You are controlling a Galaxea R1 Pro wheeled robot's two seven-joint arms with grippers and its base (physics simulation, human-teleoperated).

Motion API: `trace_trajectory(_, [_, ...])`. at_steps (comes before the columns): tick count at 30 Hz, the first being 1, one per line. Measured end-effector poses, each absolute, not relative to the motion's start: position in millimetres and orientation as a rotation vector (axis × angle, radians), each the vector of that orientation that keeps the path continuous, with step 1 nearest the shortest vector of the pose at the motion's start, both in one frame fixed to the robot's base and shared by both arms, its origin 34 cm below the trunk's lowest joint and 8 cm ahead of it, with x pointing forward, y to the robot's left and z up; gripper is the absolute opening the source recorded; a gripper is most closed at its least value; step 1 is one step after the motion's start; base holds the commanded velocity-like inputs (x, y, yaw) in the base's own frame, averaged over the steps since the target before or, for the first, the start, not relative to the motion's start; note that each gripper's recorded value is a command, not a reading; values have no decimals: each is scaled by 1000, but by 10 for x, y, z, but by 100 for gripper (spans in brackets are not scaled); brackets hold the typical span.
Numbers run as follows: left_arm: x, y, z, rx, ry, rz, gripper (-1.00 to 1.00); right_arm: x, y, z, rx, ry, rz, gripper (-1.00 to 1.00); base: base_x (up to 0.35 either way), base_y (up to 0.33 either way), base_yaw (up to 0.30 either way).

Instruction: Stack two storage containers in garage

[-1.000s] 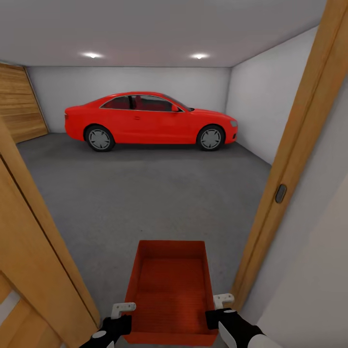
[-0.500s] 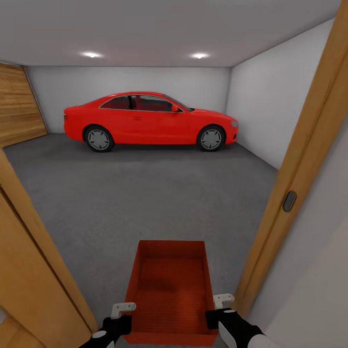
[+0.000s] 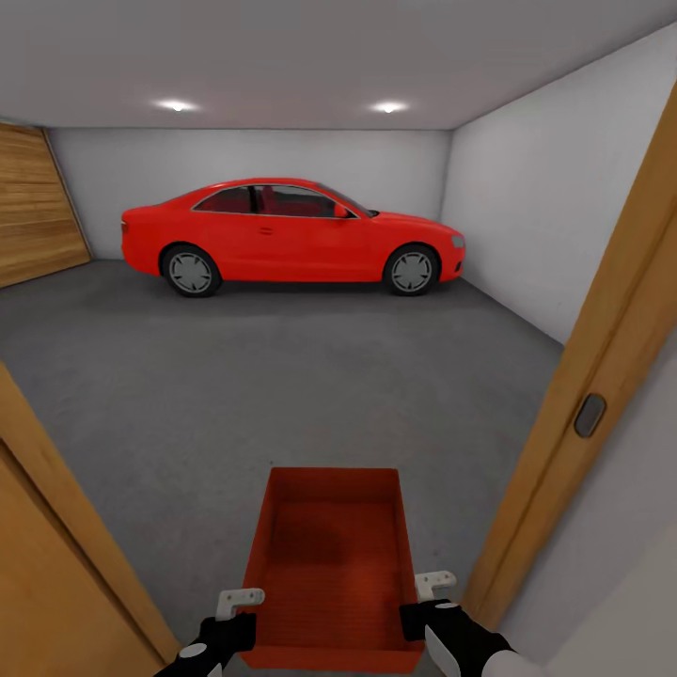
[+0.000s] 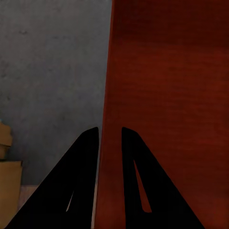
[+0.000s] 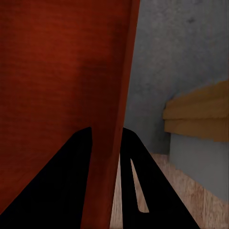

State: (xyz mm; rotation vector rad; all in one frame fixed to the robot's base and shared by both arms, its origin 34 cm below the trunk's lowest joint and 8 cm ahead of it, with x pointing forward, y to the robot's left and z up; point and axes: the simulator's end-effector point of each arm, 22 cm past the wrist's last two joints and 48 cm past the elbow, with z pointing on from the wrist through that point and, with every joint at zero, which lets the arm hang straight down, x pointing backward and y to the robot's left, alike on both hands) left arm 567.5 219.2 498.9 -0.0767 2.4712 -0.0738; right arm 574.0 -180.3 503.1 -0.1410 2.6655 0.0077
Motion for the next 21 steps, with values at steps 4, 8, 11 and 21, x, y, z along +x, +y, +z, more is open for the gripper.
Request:
trace_trajectory(4, [5669,2192,4980,-77,2473,-74,-100,5735,-1803,5022,-141,2667,8,-100,86,0,50])
trace_trajectory(8, [5666,2191,4974,-77,2475,-74,-100,5731,-1803,5015,-141,2669,8,-100,40,0,24])
trace_trajectory(11, [5665,2191,4972,-77,2475,-74,-100,5730,-1803,5013,-141,2669,8,-100,15,0,9])
trace_trajectory(21, [5664,2191,4971,-77,2475,-74,-100,5729,-1803,5012,-141,2670,8,-100,3,0,2])
